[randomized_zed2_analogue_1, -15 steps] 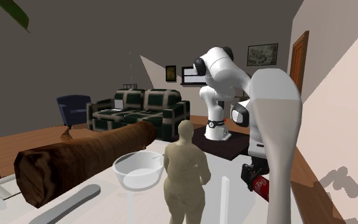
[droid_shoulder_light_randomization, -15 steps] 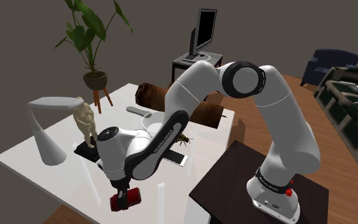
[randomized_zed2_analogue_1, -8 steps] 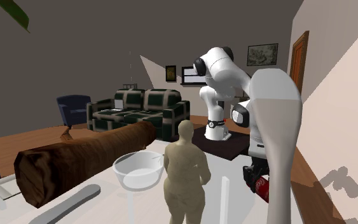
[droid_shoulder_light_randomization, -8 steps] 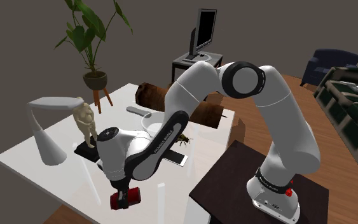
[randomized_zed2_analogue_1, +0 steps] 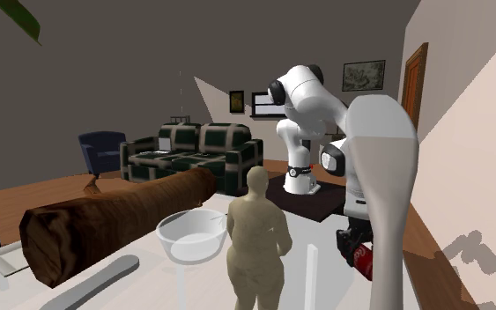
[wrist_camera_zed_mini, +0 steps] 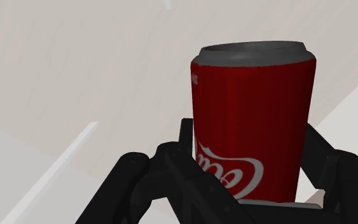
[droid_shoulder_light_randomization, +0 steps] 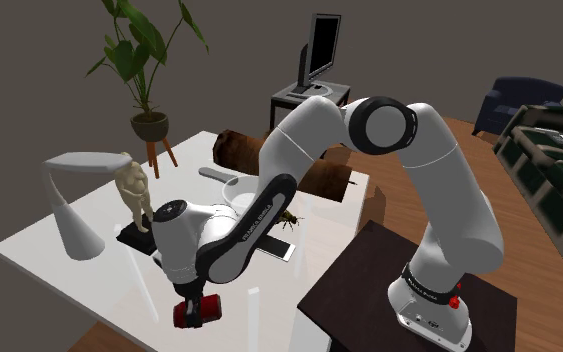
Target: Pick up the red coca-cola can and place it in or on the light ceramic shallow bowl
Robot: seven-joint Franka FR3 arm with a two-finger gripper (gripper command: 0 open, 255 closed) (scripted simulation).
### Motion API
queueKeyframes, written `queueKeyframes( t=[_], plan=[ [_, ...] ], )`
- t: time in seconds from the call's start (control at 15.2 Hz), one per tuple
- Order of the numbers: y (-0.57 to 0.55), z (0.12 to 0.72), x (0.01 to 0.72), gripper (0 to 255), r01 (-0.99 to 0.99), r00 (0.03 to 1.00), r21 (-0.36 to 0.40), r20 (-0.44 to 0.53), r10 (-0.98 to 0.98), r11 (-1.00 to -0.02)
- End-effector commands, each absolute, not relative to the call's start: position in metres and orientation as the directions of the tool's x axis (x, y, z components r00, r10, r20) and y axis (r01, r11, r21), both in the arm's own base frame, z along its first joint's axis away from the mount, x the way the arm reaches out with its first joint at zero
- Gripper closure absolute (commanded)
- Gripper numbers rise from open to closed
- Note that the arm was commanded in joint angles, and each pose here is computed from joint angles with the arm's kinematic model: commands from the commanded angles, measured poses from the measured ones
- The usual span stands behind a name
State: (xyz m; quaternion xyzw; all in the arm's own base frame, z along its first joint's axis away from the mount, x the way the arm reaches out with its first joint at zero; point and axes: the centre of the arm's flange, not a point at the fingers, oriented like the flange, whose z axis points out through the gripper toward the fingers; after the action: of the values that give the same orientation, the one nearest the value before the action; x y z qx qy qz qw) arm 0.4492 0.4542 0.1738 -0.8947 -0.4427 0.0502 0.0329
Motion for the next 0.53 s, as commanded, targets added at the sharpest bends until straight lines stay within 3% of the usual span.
queueKeyframes(
  t=[0.0,0.46],
  plan=[
    [0.454,0.174,0.449,255,0.789,0.603,-0.103,-0.06,0.795,-0.606],
    [0.454,0.211,0.449,255,0.789,0.603,-0.103,-0.06,0.795,-0.606]
  ],
)
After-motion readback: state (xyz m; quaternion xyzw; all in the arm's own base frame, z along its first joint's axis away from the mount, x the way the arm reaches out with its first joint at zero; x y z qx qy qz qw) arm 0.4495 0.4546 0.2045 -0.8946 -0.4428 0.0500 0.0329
